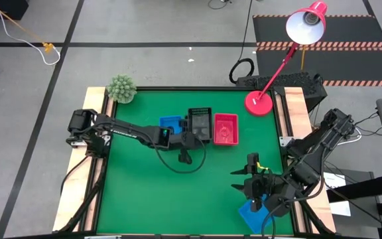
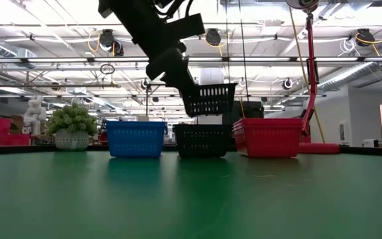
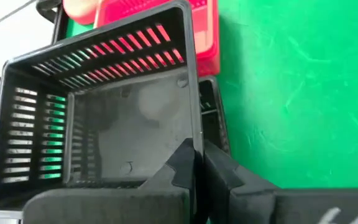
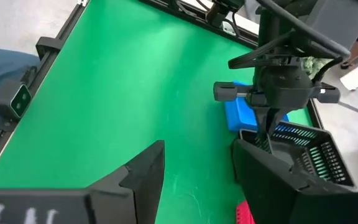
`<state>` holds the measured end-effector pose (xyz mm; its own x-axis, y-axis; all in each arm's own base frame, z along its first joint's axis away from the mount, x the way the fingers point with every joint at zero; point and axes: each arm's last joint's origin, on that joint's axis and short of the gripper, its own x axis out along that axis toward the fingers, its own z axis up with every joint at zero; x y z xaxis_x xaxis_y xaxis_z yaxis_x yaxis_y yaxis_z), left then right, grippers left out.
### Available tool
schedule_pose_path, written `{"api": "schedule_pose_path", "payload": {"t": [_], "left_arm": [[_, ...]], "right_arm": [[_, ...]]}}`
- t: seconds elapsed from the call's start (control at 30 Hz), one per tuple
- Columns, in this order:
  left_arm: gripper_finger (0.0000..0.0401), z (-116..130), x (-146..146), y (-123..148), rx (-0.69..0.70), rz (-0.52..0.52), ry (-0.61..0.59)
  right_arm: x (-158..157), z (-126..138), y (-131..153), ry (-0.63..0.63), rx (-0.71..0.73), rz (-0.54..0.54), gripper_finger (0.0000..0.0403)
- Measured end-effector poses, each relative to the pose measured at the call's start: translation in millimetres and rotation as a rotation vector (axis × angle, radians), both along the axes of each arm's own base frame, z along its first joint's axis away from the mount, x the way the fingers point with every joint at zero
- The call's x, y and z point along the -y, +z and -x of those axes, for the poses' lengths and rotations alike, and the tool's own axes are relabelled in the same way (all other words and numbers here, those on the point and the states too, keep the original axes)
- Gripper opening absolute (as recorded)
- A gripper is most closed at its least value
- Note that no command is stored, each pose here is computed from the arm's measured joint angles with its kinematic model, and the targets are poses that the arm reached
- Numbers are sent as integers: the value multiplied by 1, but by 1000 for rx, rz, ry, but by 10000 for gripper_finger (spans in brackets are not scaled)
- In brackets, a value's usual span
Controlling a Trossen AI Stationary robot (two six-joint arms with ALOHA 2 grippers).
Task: Stack baskets by color
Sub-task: Stack the bottom black bin on top of the top black bin
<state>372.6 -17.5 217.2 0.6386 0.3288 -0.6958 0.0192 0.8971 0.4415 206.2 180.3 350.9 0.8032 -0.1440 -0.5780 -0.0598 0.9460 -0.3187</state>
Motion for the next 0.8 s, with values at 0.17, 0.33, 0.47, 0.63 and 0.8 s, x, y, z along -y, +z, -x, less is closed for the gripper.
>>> {"api": "schedule_pose_path", "payload": {"t": [0.17,0.33,0.47,0.63,0.8], "left_arm": [[9,0,0,0,5,20,18],[16,1,-3,-3,2,50,25],[15,4,-4,-8,-16,51,29],[11,9,-5,-18,-47,54,36],[22,8,-5,-19,-34,48,31]], "right_arm": [[0,0,0,-4,1,-5,185],[0,0,0,-1,0,-1,185],[0,0,0,3,-1,5,185],[0,0,0,6,-2,9,185],[0,0,0,7,-2,10,185]]}}
